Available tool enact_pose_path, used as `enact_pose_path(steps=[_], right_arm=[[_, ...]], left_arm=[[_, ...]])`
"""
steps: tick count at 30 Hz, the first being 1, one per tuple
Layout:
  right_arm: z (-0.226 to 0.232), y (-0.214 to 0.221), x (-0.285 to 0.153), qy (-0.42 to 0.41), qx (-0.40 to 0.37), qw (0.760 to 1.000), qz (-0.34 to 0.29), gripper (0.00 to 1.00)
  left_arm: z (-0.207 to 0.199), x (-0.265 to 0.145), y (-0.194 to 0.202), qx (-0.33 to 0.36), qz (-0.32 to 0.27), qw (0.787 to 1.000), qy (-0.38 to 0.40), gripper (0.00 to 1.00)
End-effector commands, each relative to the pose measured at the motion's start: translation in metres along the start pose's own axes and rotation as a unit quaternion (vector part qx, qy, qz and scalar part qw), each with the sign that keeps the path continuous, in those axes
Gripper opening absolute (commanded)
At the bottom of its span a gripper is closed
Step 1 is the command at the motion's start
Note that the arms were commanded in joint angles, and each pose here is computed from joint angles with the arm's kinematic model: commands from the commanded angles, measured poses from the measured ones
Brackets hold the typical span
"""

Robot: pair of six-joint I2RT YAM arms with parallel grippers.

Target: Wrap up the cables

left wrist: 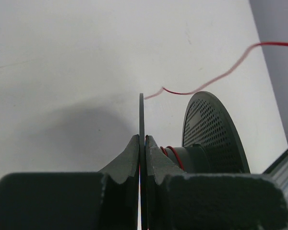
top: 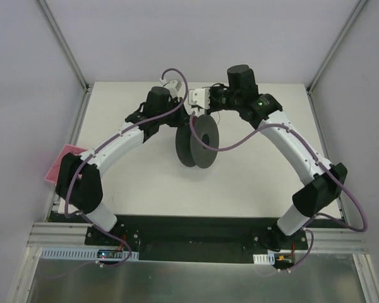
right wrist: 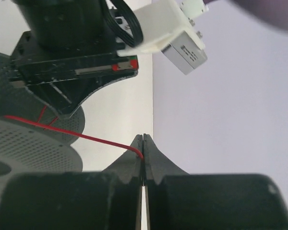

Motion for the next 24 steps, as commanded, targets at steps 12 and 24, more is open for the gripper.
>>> enact_pose_path(steps=[12,24], right_arm=[[-0.055,-0.078,-0.036,0.145,-0.084,0.98,-0.11,0.01],[-0.025,-0.1,-0.025,0.136,-0.139,0.972,-0.13,0.0]], left_arm=[[-0.023,0.0,-0.029,-0.19,0.02,0.979,0.063,0.0],[-0.055,-0.007,-0.037,-0.163,0.026,0.982,0.096,0.0]])
Point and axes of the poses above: each gripper's point midway between its finger pads, its own x axis out along the fingers, its own z axis along the line the jaws close on, y = z × x, the point moved 3 cm from there along -x, back along the fingers, and after that the axes turned 10 degrees about -x, right-handed, at the moved point
